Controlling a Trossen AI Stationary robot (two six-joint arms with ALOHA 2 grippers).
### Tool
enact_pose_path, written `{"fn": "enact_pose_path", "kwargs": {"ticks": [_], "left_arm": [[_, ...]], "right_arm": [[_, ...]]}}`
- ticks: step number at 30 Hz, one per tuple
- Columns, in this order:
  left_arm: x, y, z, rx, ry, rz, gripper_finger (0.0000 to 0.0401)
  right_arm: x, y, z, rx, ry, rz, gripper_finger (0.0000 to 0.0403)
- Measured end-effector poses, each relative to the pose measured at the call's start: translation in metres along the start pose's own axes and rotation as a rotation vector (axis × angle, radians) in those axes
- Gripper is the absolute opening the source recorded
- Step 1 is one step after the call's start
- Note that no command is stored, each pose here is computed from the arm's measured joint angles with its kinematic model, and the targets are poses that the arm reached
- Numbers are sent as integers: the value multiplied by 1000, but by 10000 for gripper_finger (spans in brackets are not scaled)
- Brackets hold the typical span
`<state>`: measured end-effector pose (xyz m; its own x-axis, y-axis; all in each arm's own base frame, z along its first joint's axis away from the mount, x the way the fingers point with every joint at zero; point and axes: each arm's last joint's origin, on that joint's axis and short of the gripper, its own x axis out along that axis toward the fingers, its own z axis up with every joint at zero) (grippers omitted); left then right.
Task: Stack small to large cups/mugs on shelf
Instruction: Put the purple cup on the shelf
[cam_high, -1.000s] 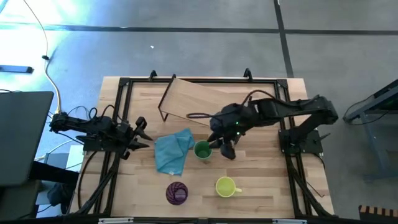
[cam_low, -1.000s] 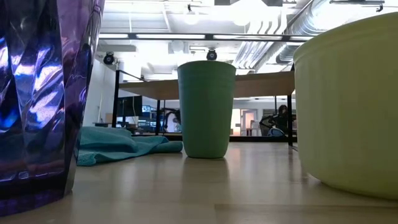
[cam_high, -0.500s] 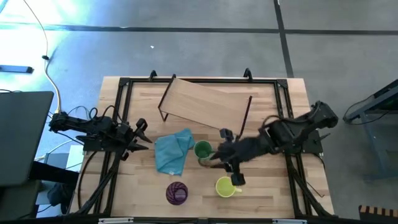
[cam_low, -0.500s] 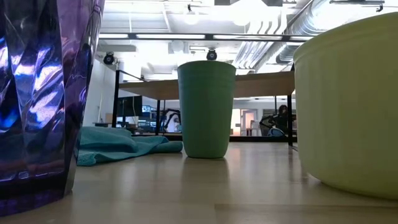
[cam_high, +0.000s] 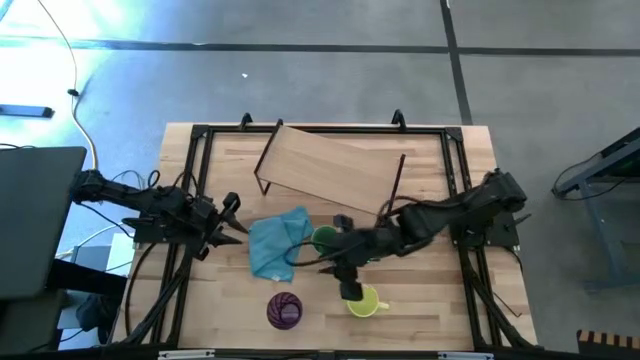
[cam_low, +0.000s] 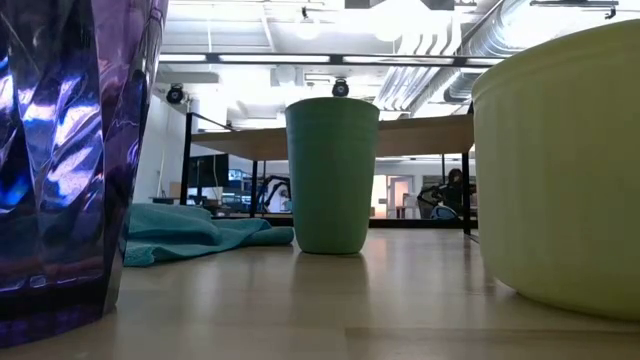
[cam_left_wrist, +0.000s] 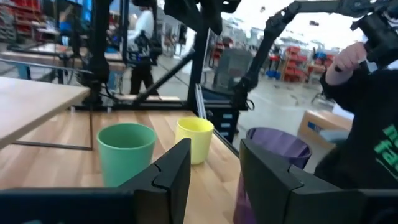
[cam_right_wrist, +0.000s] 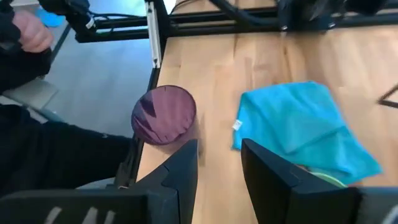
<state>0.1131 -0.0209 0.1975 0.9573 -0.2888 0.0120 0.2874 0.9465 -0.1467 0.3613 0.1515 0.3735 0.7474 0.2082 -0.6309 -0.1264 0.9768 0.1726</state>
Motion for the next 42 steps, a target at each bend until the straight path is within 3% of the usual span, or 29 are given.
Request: {"fn": "enact_pose_path", "kwargs": {"ticks": [8, 15, 28, 42], "left_arm": [[18, -18, 16, 53, 101, -45, 127], [21, -27, 16, 106, 239, 112, 127], [16, -29, 18, 122, 228, 164, 127], [16, -29, 17, 119, 230, 164, 127]], "right_arm": [[35, -2, -2, 22, 26, 96, 115], [61, 9, -6, 7, 19, 182, 115], [98, 15, -17, -2, -7, 121, 115], [133, -1, -24, -30, -10, 94, 115]]}}
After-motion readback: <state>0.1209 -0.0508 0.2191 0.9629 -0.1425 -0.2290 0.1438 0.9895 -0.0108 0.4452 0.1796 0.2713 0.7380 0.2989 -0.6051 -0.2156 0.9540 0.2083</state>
